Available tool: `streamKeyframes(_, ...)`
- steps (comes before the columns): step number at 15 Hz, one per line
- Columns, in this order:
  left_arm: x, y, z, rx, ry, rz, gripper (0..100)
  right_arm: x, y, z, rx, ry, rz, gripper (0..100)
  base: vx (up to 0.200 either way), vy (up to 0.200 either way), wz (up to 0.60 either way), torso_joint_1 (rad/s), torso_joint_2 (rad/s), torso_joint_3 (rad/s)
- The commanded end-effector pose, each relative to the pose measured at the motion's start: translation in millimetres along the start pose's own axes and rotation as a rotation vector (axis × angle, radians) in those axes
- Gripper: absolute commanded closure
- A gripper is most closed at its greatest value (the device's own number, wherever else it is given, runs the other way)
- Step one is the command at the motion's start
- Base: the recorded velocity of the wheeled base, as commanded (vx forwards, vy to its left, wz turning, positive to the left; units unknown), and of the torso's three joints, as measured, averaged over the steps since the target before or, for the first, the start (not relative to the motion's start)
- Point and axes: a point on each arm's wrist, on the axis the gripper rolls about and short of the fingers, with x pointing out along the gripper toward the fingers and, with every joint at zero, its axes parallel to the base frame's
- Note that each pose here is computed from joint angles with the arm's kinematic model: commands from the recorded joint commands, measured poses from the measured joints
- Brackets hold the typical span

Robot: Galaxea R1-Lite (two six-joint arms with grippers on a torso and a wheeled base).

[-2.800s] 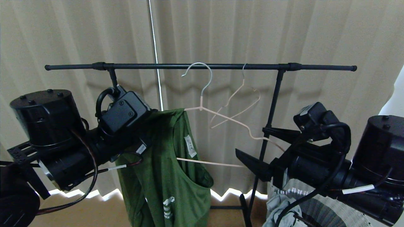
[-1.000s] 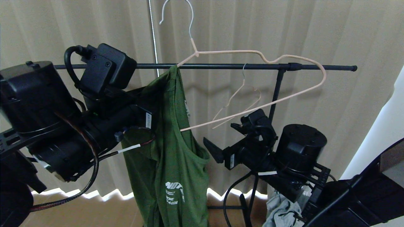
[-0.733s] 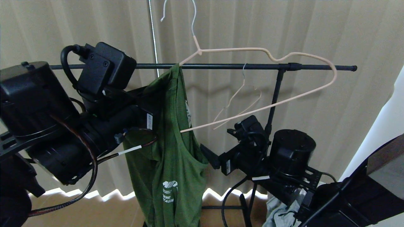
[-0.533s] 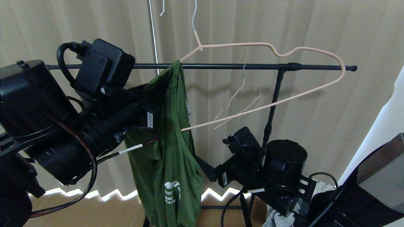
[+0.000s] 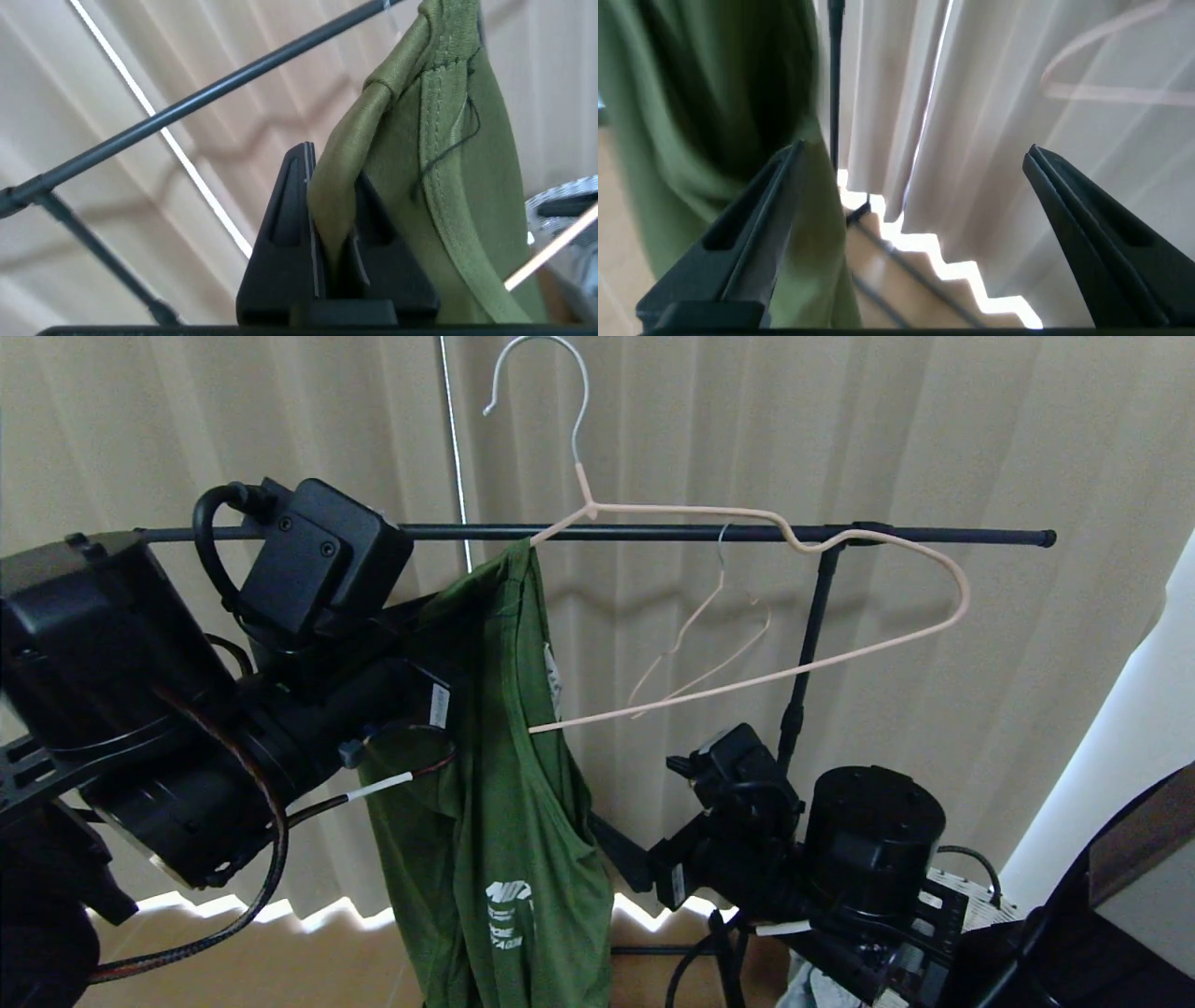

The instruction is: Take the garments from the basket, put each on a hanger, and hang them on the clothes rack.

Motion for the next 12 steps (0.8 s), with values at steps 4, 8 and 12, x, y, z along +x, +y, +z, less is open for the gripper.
streamKeyframes(4, 1.6, -1.0, -2.4, 0.003, 0.008, -0.002, 100, -2.7, 11.2, 5.8, -0.002, -0.029, 0.039, 0, 0.0, 0.0, 0.0, 0.0, 0.0, 0.0)
streamKeyframes(8, 3.0, -1.4, -3.7, 0.004, 0.014, 0.002, 100, -3.1, 13.0, 10.8, 0.0, -0.047, 0.04, 0, 0.0, 0.0, 0.0, 0.0, 0.0, 0.0)
streamKeyframes(12, 1.6, -4.8, 1.2, 0.0, -0.014, -0.01, 100, 11.1, 10.1, 0.8, -0.001, -0.022, 0.025, 0, 0.0, 0.0, 0.0, 0.0, 0.0, 0.0)
